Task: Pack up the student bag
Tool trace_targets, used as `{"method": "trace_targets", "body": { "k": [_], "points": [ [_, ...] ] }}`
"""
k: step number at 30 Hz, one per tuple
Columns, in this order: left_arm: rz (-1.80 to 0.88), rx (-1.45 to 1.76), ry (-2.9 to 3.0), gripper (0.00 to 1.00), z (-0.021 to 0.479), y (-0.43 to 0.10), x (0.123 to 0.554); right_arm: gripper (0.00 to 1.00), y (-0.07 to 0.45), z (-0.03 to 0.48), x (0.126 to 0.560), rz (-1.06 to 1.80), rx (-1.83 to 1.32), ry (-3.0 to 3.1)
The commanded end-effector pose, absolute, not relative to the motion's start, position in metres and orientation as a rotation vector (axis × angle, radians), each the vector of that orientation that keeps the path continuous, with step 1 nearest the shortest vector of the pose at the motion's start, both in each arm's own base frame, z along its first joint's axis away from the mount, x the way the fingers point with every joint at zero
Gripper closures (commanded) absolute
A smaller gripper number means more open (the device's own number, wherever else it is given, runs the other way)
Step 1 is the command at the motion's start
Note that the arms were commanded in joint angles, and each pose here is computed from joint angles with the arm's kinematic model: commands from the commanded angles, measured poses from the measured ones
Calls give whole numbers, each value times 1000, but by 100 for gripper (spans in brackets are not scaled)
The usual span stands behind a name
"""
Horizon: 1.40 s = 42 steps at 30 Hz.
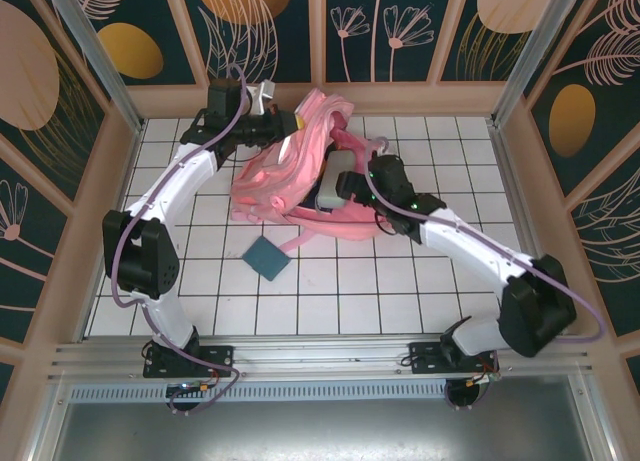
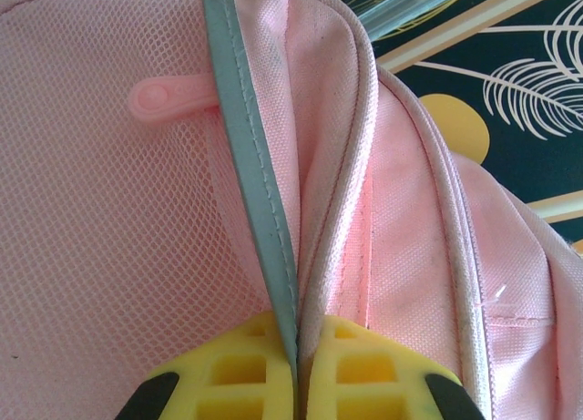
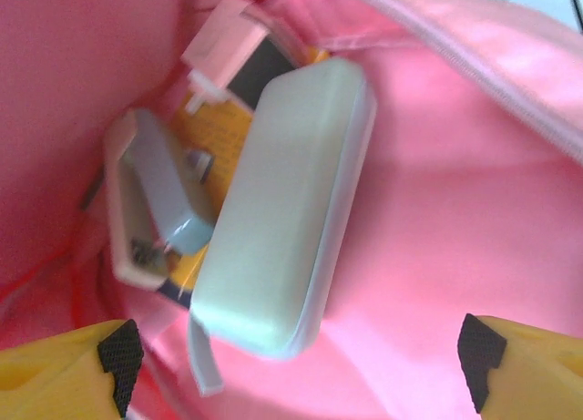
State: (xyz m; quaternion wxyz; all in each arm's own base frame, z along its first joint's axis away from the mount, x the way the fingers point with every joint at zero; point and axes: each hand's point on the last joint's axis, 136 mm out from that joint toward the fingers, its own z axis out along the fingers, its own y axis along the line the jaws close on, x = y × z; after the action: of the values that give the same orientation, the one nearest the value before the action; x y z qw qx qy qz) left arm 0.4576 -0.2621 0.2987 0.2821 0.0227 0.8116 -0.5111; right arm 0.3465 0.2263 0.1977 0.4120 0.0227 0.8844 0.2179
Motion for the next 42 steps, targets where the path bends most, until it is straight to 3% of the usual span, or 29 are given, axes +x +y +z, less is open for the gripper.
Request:
{"method": "trace_targets", "body": {
  "k": [1,5,9,16,23,32,42],
  "points": [
    [-1371,106,2090,100,308,-265,468,10,263,215,309,727,-178,2148],
    [-1371,102,2108,100,299,-268,474,16,312,195,253,838,-446,2164],
    [-1366,107,2103,100,300,-268,477,15,354,149,229,745,-624,2285],
    [-1347,123,2088,100,310,-266,473,4,420,90,231,445,-935,2369],
    [-1335,138,2075,100,318,-262,465,1,455,63,231,498,-1159,2428],
    [-1336,147,2057,100,324,-260,459,4,458,22,218,505,-1326,2539],
    [-1364,141,2047,100,327,-262,461,12,430,-17,225,185,-1320,2576]
  ]
}}
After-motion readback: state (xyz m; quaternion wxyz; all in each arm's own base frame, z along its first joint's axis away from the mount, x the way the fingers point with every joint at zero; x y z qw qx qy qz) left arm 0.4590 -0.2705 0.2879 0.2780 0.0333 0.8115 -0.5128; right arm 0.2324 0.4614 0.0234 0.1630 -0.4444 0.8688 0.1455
